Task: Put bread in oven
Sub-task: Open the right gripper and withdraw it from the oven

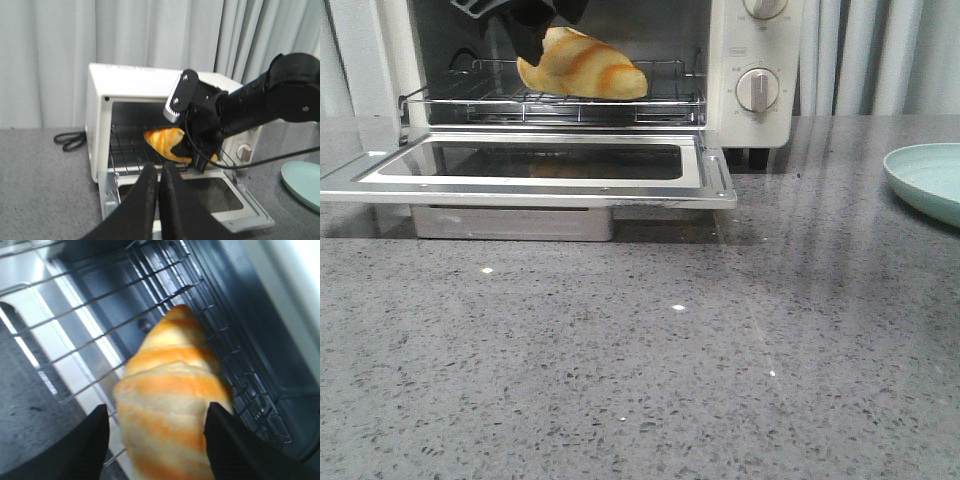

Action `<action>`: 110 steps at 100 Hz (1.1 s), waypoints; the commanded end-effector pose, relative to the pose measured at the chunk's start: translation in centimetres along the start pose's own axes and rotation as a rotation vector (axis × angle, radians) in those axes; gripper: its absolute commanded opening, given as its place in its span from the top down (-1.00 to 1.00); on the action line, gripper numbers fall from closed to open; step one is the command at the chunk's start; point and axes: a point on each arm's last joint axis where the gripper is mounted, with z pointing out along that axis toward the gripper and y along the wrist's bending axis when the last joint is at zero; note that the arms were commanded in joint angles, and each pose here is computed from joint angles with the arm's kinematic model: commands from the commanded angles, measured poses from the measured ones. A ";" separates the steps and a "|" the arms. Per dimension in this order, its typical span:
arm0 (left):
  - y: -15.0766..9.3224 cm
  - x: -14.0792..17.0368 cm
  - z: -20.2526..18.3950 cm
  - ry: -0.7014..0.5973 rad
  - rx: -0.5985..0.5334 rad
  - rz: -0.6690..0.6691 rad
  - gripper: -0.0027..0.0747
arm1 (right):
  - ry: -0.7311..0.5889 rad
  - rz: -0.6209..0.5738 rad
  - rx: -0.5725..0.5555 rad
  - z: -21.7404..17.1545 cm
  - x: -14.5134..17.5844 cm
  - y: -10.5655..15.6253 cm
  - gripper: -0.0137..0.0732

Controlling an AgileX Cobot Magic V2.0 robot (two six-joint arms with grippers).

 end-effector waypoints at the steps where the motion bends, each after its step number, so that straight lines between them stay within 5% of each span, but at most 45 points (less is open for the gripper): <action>1: -0.1 -1.6 -1.6 -0.129 -0.005 0.021 0.99 | -0.137 0.016 0.070 -5.3 -1.7 -2.3 -0.19; 45: -0.3 1.0 -6.6 -0.204 -0.165 0.041 0.99 | -0.067 0.067 -0.037 -11.5 -1.8 0.5 -0.19; 73: 0.0 3.4 -4.5 -0.173 -0.214 -0.029 0.99 | 0.032 0.116 -0.145 -13.8 -0.5 0.7 -0.19; 110: 1.9 7.3 -1.1 -0.307 -0.239 0.024 0.99 | -0.013 0.182 -0.184 -17.2 0.2 -0.6 0.69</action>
